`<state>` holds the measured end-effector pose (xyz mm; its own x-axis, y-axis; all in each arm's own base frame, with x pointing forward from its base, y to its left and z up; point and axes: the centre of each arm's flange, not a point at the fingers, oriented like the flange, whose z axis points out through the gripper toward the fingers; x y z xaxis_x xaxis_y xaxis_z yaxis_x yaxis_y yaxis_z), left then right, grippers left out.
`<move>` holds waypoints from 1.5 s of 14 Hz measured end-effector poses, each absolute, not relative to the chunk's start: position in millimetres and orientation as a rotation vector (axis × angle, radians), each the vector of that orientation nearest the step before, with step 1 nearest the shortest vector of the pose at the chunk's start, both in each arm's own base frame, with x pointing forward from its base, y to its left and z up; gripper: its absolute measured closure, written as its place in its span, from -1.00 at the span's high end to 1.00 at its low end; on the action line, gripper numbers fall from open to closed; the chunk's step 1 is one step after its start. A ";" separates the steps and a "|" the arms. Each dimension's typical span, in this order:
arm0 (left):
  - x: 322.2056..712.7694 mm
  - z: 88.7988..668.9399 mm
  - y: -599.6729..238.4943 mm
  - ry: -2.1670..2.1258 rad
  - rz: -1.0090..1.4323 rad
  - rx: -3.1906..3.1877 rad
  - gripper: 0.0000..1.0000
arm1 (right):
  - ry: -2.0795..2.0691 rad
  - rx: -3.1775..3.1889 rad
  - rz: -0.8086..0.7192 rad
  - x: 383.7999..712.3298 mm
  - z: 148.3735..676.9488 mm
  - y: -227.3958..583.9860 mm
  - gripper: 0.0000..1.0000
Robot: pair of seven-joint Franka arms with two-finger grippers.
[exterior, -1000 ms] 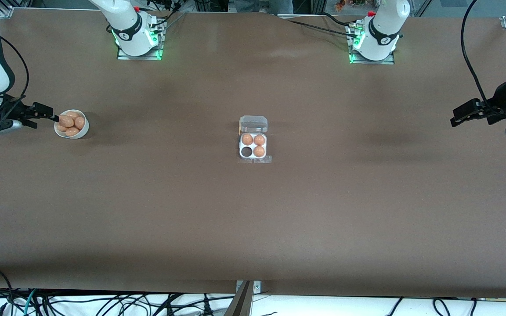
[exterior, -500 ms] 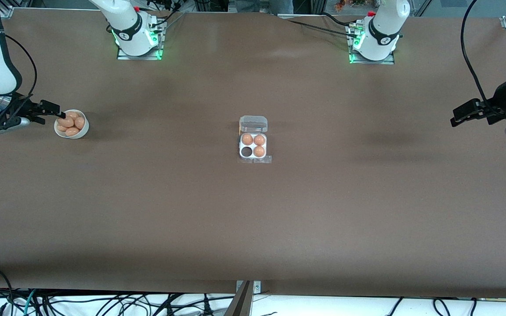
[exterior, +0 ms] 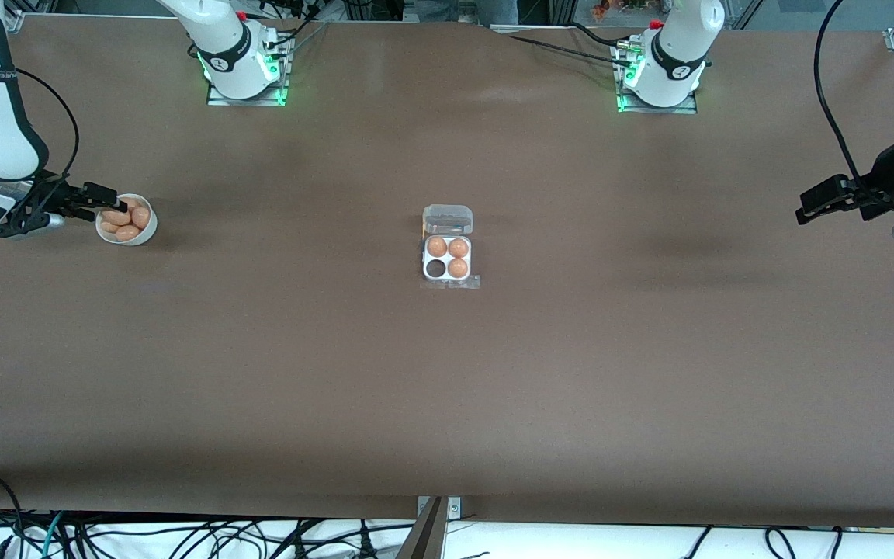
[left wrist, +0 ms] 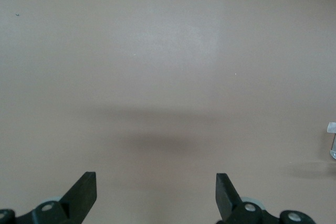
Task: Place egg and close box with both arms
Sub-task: 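Lower the right gripper over the egg bowl and grasp one egg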
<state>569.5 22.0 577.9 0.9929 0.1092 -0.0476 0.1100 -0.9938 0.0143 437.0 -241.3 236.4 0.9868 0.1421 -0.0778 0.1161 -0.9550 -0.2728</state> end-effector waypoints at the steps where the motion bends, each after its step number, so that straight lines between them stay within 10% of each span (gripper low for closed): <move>1: 569.5 577.9 22.0 0.172 -0.073 3.119 1.00 | -0.190 -2.861 0.141 436.8 235.9 -241.3 0.81; 10: 569.5 577.9 22.0 0.172 -0.073 3.119 1.00 | -0.188 -2.858 0.156 435.7 232.0 -241.2 0.00; 21: 569.6 577.7 22.0 0.172 -0.074 3.119 1.00 | -0.201 -2.842 0.161 441.5 236.8 -238.9 -0.04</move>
